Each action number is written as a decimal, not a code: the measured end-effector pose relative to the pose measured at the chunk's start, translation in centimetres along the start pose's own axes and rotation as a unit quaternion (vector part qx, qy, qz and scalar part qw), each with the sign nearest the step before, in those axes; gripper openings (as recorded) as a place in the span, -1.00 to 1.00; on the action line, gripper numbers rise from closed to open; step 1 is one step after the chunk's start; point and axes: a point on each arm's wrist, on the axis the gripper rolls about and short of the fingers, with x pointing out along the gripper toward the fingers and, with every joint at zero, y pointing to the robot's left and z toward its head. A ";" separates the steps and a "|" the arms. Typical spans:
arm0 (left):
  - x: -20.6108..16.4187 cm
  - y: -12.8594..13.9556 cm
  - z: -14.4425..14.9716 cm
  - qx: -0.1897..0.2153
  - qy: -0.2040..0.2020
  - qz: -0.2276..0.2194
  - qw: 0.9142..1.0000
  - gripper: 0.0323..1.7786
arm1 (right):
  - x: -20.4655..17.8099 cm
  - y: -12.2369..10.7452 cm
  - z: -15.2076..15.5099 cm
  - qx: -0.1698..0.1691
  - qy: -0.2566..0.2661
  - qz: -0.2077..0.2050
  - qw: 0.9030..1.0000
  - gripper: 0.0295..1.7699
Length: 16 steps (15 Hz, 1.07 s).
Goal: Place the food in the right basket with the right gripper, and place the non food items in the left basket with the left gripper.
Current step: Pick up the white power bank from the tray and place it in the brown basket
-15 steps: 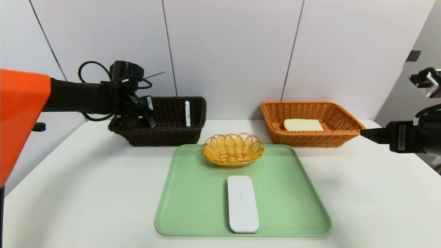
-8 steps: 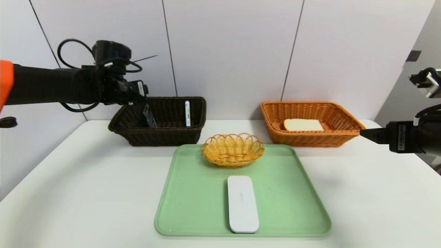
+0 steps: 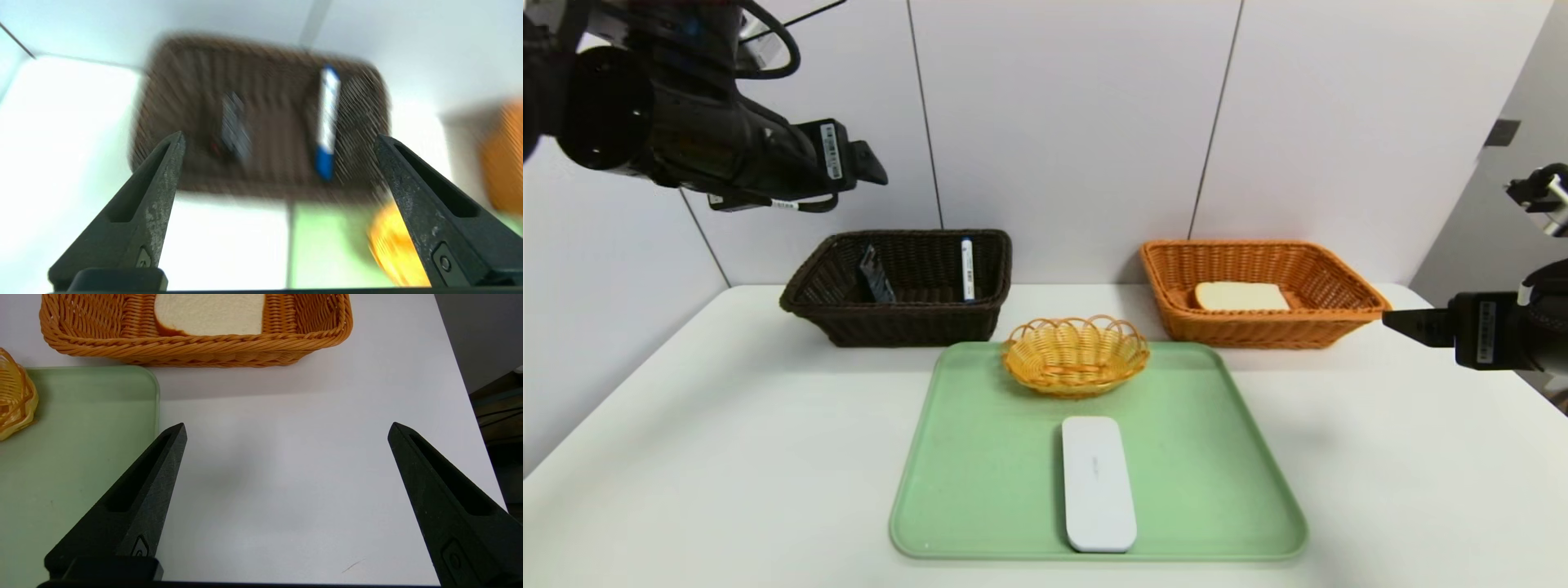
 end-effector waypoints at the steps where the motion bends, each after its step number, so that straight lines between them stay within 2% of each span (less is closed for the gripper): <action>1: -1.7 -0.8 -0.7 0.004 0.024 -0.015 1.000 0.85 | -0.1 0.0 0.0 0.000 -0.002 0.000 1.000 0.92; 4: -4.7 -2.6 -2.4 0.001 0.073 -0.048 0.996 0.87 | -0.5 -0.1 -0.3 0.000 -0.004 0.001 1.000 0.92; 7: -6.2 -4.6 -4.4 0.005 0.126 -0.069 0.990 0.88 | -0.9 -0.3 -0.3 0.002 -0.008 0.001 1.000 0.92; 10: -5.8 -6.8 -6.5 0.014 0.168 -0.072 0.983 0.88 | -1.0 -0.3 -0.5 0.002 -0.007 0.001 1.000 0.92; 16: -3.7 -11.3 -9.4 0.036 0.215 -0.078 0.973 0.90 | -1.1 -0.3 -0.4 0.003 -0.010 0.001 1.000 0.92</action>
